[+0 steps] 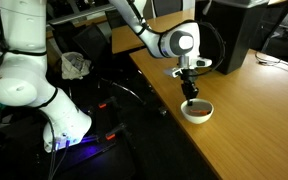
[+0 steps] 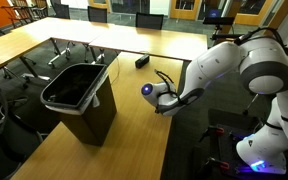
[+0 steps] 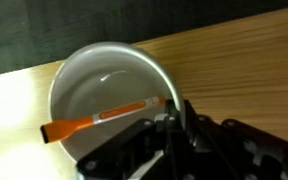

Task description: Move the bowl from right to left

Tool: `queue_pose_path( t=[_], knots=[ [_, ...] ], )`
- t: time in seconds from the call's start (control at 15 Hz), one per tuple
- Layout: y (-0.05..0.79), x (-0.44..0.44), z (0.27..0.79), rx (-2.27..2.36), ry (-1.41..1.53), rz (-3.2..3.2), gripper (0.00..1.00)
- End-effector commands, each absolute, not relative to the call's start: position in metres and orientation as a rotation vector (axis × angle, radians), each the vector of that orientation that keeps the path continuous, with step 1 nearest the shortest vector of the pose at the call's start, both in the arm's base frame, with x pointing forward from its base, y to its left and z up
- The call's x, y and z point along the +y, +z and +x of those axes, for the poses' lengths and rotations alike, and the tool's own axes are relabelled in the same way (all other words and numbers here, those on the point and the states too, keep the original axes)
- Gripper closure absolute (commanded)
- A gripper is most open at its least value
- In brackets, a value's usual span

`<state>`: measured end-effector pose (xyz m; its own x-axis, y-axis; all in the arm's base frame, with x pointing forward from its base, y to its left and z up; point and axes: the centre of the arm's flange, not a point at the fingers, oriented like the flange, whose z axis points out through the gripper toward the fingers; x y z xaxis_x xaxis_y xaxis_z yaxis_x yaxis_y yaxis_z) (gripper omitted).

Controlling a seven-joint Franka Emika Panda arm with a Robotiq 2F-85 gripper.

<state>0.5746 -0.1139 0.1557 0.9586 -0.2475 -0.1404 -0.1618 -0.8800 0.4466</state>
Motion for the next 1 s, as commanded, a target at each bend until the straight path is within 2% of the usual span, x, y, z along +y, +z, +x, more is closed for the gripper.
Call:
queue_pose_path(
  t=[0.0,0.33,0.93],
  knots=[
    [0.191,-0.097,0.567,-0.315,-0.215,2.778,0.97],
    [0.232,-0.018,0.572,-0.185,-0.082,2.963,0.97],
    [0.203,0.086,0.574,-0.163,-0.187,2.992,0.97]
  ],
)
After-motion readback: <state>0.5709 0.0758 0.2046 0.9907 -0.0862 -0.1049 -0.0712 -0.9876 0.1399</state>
